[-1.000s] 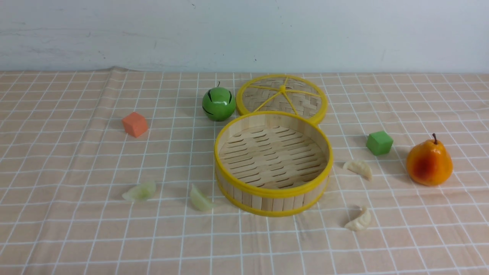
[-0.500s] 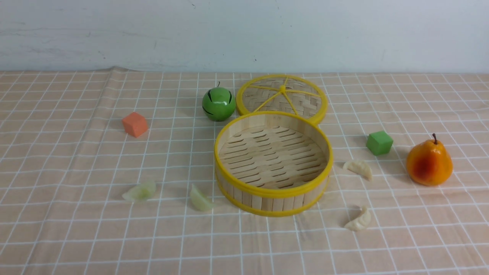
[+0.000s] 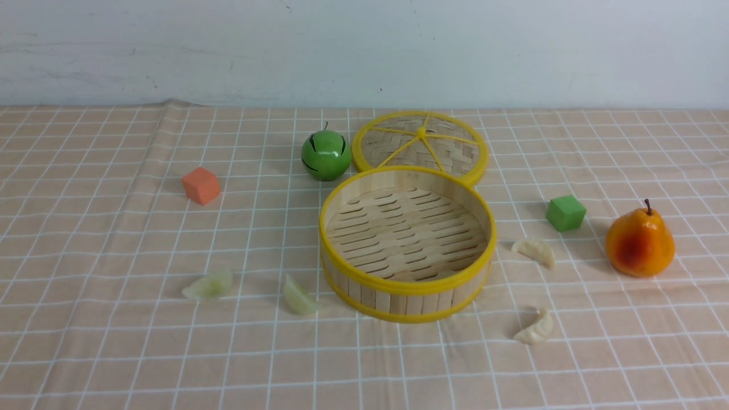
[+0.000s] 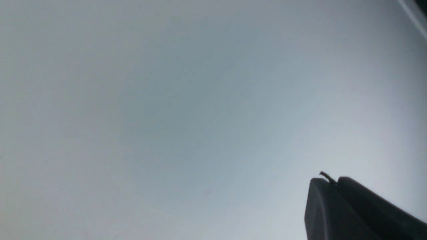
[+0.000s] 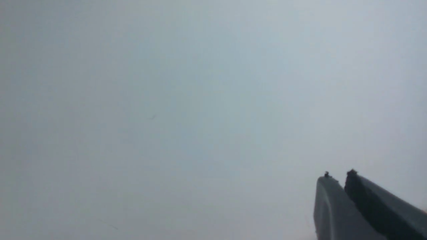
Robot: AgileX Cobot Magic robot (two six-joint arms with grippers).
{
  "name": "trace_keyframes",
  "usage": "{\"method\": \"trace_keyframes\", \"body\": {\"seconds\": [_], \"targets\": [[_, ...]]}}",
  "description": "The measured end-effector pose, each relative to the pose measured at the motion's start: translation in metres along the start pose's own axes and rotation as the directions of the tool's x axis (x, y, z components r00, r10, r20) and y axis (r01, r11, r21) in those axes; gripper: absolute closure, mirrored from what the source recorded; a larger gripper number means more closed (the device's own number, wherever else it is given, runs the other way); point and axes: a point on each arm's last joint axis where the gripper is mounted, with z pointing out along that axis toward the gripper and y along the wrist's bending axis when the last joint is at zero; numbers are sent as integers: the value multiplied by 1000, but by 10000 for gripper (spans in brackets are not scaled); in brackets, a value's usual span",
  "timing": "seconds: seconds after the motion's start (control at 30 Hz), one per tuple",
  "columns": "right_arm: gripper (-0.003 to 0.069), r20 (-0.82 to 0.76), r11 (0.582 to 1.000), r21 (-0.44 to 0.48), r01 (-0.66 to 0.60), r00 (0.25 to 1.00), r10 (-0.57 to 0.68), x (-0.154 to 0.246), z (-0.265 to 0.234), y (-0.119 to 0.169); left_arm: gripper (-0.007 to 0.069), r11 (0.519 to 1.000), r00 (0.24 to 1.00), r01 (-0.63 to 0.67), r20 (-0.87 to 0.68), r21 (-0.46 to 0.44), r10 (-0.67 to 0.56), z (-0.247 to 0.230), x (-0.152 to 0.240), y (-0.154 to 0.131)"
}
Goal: Put the dumplings into the steamer on the table with the brown tablecloth.
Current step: 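Reach for and grasp a dumpling on the table with the left gripper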
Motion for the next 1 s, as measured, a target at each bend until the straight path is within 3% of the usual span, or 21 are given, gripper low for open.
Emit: {"method": "trace_keyframes", "body": {"seconds": [0.07, 0.17, 0.2, 0.27, 0.37, 0.4, 0.47, 0.5, 0.53, 0.57, 0.6, 0.63, 0.67, 0.7, 0.73, 0.8, 0.87, 0.9, 0.93, 1.0], "targets": [[670, -92, 997, 52, 60, 994, -56, -5, 11, 0, 596, 993, 991, -37, -133, -111, 22, 18, 2, 3], [674, -205, 982, 98, 164, 968, -141, -3, 22, -4, 592, 964, 963, -96, -269, -246, 27, 36, 11, 17], [671, -290, 963, 117, 243, 936, -201, 4, 28, -9, 589, 932, 937, -144, -348, -331, 22, 42, 21, 31], [666, -414, 930, 138, 342, 872, -259, 15, 35, -18, 587, 892, 903, -199, -430, -407, 5, 49, 34, 48], [663, -606, 901, 213, 379, 774, -183, 34, 42, -33, 585, 834, 866, -198, -490, -515, -97, 59, 54, 70], [663, -609, 902, 211, 378, 772, -181, 35, 43, -32, 585, 828, 862, -200, -496, -523, -105, 61, 56, 72], [662, -710, 894, 253, 369, 698, -87, 43, 45, -35, 583, 814, 837, -212, -530, -542, -135, 70, 65, 79], [662, -804, 893, 218, 394, 591, -65, 49, 48, -33, 583, 825, 806, -213, -571, -524, -154, 81, 75, 78], [662, -815, 891, 215, 400, 577, -63, 50, 48, -33, 583, 826, 800, -216, -579, -522, -157, 81, 77, 78], [662, -904, 899, 121, 420, 422, -75, 62, 50, -29, 582, 836, 754, -233, -636, -496, -167, 93, 91, 75], [662, -905, 900, 103, 424, 416, -92, 62, 50, -28, 582, 842, 743, -234, -648, -486, -168, 94, 94, 73], [662, -948, 912, -11, 410, 286, -140, 75, 51, -22, 582, 842, 691, -288, -708, -456, -147, 104, 106, 70], [662, -960, 919, -75, 387, 223, -172, 83, 52, -18, 582, 835, 641, -353, -759, -423, -113, 111, 116, 69], [662, -963, 923, -83, 376, 207, -171, 86, 52, -17, 582, 828, 622, -375, -775, -416, -108, 112, 121, 70], [662, -962, 927, -173, 332, 144, -231, 98, 56, -9, 582, 768, 513, -532, -857, -355, -40, 124, 134, 72], [662, -956, 930, -233, 284, 111, -273, 110, 61, -2, 580, 644, 364, -711, -931, -284, -9, 138, 147, 82], [662, -952, 932, -259, 256, 94, -290, 116, 64, 3, 580, 550, 256, -805, -967, -224, -20, 148, 154, 89], [662, -950, 933, -273, 236, 90, -301, 119, 67, 8, 580, 487, 156, -858, -986, -164, -57, 155, 164, 96], [662, -948, 933, -280, 227, 87, -306, 120, 68, 10, 579, 462, 103, -879, -992, -123, -68, 160, 167, 97], [661, -945, 933, -291, 214, 88, -315, 121, 71, 13, 579, 469, -46, -883, -992, -15, -119, 171, 188, 103]]}}
